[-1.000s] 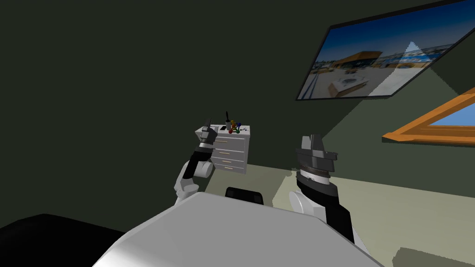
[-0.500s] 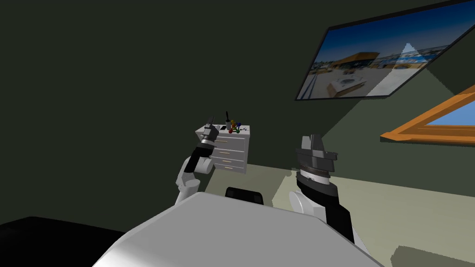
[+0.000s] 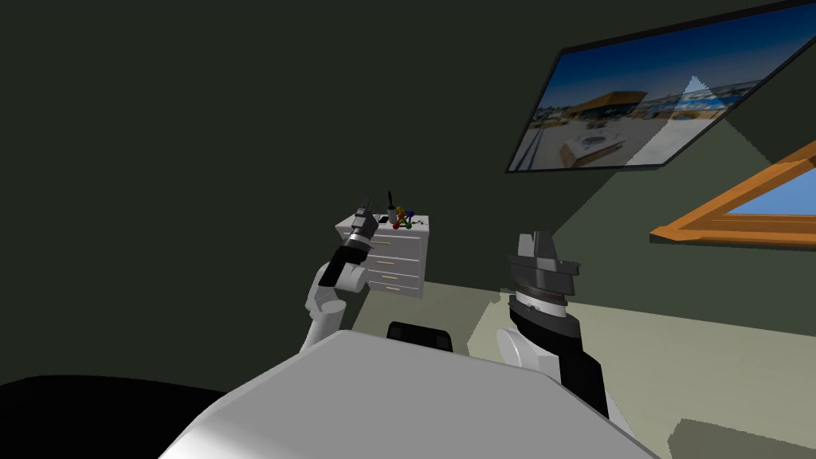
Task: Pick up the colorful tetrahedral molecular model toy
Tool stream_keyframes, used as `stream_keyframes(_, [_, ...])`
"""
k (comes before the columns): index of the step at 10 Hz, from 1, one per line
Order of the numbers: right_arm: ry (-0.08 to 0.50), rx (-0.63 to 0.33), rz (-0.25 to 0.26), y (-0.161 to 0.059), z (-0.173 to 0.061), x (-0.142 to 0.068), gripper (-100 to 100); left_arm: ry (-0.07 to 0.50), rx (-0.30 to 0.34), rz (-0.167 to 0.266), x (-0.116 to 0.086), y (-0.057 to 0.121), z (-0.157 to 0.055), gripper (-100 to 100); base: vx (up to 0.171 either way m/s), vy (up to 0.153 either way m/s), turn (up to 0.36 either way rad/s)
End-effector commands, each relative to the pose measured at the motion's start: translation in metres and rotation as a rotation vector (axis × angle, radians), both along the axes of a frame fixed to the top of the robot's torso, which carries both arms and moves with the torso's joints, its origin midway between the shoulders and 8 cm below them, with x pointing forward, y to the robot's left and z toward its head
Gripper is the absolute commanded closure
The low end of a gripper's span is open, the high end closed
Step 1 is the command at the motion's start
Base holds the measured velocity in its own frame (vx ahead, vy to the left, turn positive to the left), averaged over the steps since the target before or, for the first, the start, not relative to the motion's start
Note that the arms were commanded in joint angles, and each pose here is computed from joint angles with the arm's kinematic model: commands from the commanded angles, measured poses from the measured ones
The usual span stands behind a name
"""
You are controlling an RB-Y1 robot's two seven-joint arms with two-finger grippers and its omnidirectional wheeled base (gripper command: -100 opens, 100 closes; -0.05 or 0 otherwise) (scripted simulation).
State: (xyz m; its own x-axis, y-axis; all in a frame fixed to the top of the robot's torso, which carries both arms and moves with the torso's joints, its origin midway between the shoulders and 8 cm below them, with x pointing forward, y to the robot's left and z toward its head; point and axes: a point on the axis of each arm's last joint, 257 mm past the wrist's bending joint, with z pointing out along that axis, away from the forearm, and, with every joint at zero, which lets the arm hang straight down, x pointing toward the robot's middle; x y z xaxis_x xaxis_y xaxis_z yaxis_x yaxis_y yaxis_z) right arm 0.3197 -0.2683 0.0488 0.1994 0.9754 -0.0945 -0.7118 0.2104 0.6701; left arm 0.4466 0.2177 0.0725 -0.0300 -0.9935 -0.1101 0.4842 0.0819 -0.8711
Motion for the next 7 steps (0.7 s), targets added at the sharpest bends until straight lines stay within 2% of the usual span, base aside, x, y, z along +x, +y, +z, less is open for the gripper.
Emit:
stream_keyframes(1, [0.0,0.0,0.0,0.0,0.0,0.0,0,0.036,-0.001,0.006,0.005,0.001,-0.007,-100,0.0,0.0,0.0])
stream_keyframes(2, [0.0,0.0,0.0,0.0,0.0,0.0,0,0.03,-0.002,-0.003,0.009,-0.003,0.003,-100,0.0,0.004,-0.021])
stream_keyframes(4, [0.0,0.0,0.0,0.0,0.0,0.0,0,0.077,-0.003,0.006,0.015,-0.001,-0.008,-100,0.001,0.003,-0.008])
stream_keyframes(5, [0.0,0.0,0.0,0.0,0.0,0.0,0,0.061,-0.004,-0.003,0.018,-0.005,0.006,-100,0.005,0.005,-0.03])
stream_keyframes(7, [0.0,0.0,0.0,0.0,0.0,0.0,0,0.119,-0.005,0.009,0.024,-0.002,-0.007,-100,0.003,0.004,-0.008])
